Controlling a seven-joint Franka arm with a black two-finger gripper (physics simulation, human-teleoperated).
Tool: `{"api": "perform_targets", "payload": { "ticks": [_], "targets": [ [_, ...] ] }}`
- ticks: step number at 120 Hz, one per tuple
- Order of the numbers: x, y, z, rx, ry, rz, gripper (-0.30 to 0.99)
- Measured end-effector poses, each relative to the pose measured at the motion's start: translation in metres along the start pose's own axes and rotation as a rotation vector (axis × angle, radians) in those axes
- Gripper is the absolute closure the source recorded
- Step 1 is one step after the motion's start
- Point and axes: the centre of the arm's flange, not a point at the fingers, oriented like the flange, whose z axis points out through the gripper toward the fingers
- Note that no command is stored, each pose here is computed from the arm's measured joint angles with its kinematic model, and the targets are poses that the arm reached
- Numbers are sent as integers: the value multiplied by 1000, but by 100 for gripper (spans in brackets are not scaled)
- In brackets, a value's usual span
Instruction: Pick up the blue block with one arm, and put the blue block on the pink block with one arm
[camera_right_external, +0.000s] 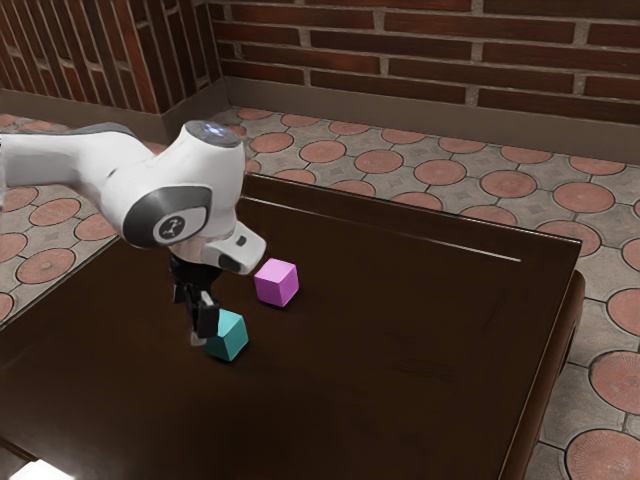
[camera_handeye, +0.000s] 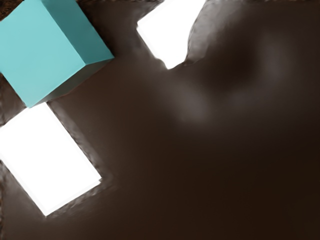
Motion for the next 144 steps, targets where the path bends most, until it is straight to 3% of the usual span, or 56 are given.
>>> {"api": "perform_targets", "payload": {
  "ticks": [16,38,76,84,104,124,144],
  "targets": [
    [0,-33,14,-41,68,-138,0],
    [0,-56,27,-113,106,-317,0],
    [37,-107,106,-151,45,-299,0],
    [46,-116,110,-156,59,-308,0],
    [66,-100,103,-164,90,-330,0],
    [75,-92,136,-238,56,-421,0],
    [86,-94,155,-248,45,-489,1]
  ]
}}
